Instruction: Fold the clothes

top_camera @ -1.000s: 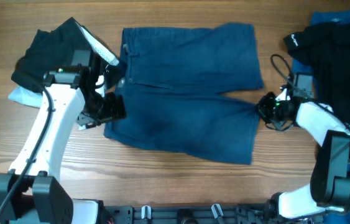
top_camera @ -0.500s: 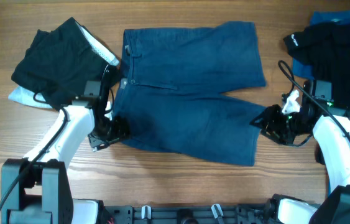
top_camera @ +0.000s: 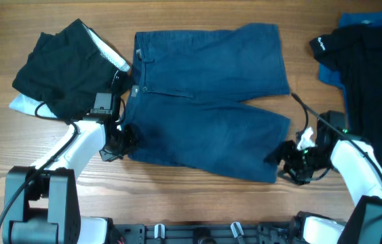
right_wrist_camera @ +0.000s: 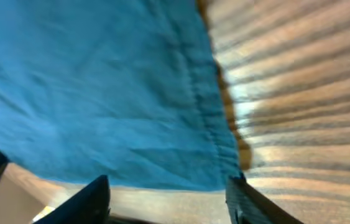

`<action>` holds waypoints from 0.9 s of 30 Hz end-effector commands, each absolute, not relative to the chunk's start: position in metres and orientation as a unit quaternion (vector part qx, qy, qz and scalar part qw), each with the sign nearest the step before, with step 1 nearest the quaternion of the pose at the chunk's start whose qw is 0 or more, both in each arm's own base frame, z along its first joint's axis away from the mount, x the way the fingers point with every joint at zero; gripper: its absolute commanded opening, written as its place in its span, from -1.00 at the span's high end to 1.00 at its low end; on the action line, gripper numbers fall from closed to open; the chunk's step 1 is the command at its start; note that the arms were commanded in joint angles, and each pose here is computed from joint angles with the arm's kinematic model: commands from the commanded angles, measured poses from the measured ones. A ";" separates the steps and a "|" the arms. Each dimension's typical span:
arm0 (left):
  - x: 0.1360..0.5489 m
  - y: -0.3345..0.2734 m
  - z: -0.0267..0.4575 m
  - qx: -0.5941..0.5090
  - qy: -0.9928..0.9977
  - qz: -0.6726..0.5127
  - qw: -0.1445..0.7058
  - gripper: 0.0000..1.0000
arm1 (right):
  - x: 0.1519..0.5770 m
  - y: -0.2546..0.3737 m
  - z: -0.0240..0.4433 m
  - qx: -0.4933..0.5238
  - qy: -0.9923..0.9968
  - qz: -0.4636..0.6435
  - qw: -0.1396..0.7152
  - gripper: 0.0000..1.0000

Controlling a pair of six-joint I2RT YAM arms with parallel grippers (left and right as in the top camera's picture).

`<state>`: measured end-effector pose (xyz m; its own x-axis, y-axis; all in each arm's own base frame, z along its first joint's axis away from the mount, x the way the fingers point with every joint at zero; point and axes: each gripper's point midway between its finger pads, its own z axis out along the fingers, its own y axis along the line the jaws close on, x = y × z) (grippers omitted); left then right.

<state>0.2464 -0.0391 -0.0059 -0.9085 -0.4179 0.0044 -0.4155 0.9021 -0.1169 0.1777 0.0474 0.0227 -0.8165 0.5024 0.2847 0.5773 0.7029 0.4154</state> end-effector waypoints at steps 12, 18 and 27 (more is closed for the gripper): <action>0.235 -0.044 -0.015 -0.223 0.972 -0.070 -0.020 0.92 | 0.146 0.068 -0.015 -0.342 -0.890 -0.286 0.095 -0.01; 0.233 -0.044 -0.015 -0.218 0.973 -0.070 -0.023 0.92 | 0.164 0.069 -0.010 -0.326 -0.892 -0.308 0.064 0.91; 0.233 -0.044 -0.013 -0.216 0.974 -0.071 -0.022 0.92 | 0.171 0.056 0.003 -0.322 -0.905 -0.269 0.071 -0.23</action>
